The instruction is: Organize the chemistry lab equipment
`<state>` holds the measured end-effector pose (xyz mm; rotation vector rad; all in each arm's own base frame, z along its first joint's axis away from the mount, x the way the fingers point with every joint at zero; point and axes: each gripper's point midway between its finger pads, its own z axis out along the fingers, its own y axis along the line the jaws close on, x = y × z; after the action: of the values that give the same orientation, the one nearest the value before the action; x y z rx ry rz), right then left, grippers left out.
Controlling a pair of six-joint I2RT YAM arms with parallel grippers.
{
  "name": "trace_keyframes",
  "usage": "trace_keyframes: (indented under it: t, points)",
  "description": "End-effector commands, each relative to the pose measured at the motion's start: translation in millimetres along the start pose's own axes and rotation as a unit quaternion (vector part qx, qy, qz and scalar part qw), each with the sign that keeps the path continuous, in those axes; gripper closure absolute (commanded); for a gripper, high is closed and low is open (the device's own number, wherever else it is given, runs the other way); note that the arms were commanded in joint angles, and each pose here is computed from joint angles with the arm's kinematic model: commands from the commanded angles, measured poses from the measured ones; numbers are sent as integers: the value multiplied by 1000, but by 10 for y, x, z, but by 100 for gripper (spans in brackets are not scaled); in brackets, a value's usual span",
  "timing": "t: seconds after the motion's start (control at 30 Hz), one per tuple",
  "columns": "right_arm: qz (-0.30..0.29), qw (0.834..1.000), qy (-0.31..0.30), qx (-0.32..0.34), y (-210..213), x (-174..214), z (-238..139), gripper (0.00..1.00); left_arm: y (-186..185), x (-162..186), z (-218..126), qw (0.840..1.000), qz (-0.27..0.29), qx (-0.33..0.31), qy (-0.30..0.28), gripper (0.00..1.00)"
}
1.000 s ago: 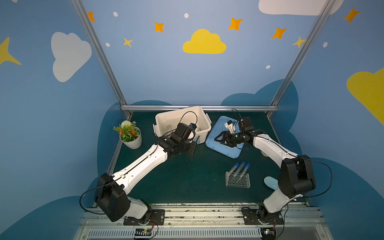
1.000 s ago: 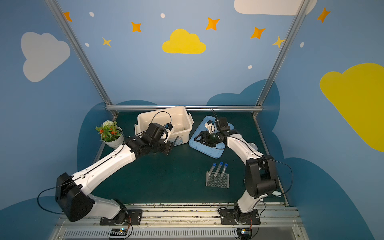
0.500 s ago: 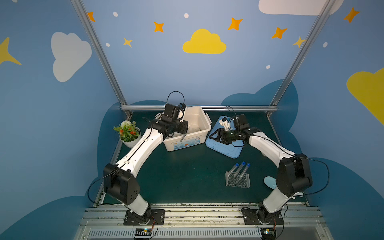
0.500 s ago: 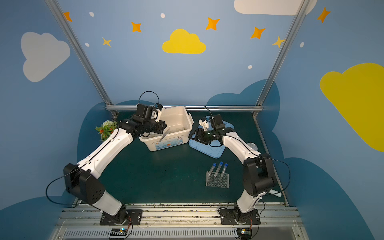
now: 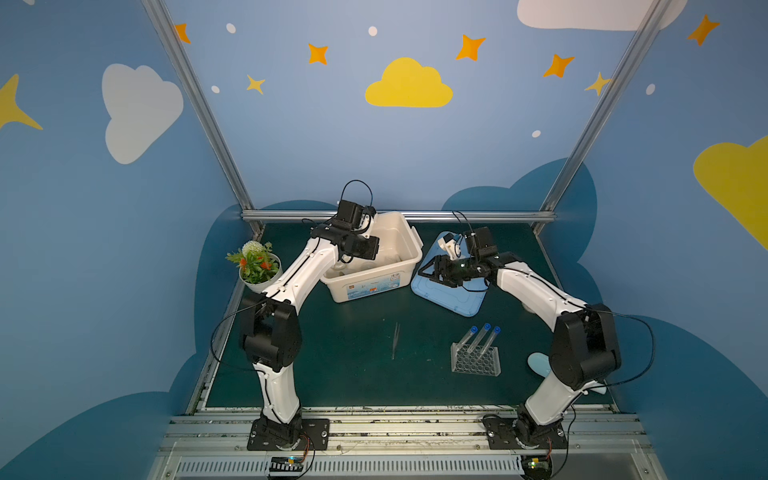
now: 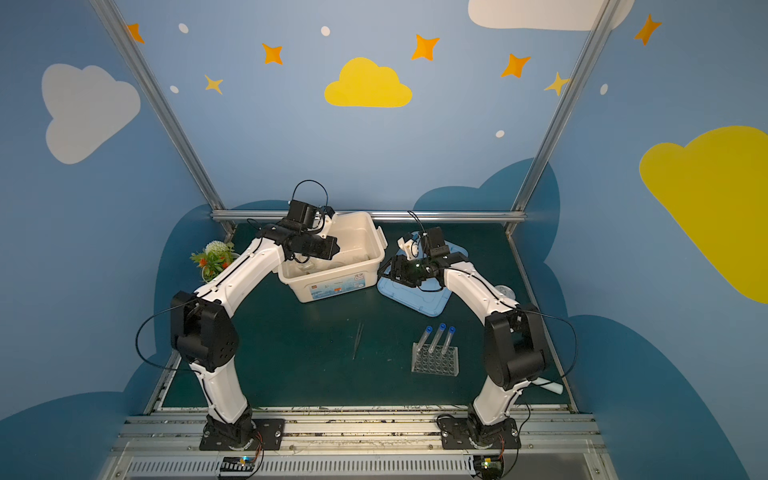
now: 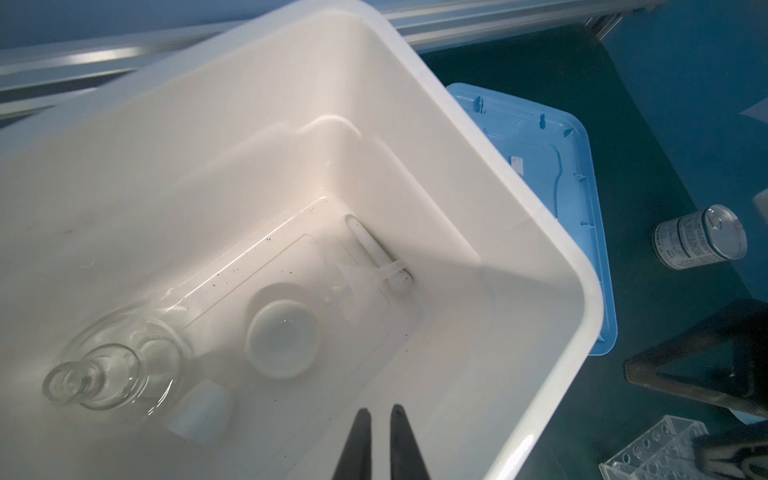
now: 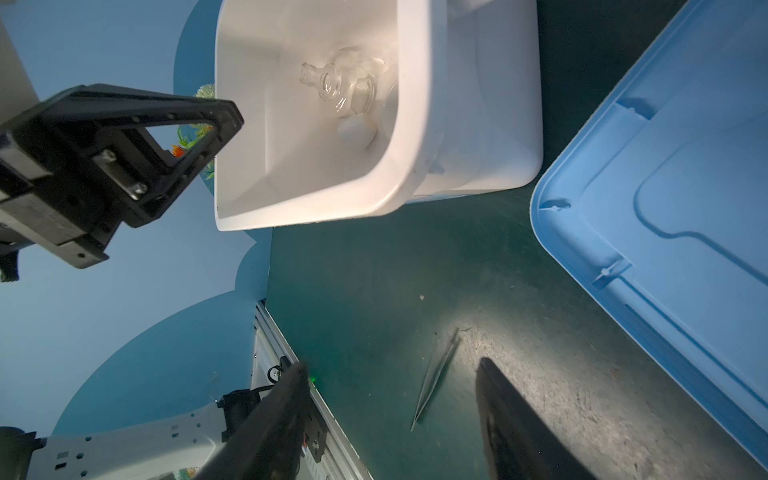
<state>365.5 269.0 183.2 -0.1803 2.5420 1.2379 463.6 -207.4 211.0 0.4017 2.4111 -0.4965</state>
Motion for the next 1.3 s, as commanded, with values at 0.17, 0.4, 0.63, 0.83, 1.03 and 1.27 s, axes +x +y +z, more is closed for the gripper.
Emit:
trace_keyframes:
  t: [0.17,0.4,0.63,0.83,1.03,1.27]
  points:
    - [4,1000,18,17,-81,111,33,36,-195,25,-612,998,13,11,-64,37]
    - [2,999,12,33,-111,110,-40,36,-546,682,-753,998,62,-15,-19,25]
    - [-2,999,5,38,-105,108,-132,36,-914,1626,-491,995,65,-35,66,22]
    - [1,999,-2,45,-141,120,-212,36,-1099,2293,-89,985,58,-57,151,23]
    - [3,998,-9,54,-185,110,-288,36,-1224,2595,213,976,59,-66,200,28]
    - [8,998,-17,61,-248,108,-371,36,-1206,2731,444,967,69,-81,233,45]
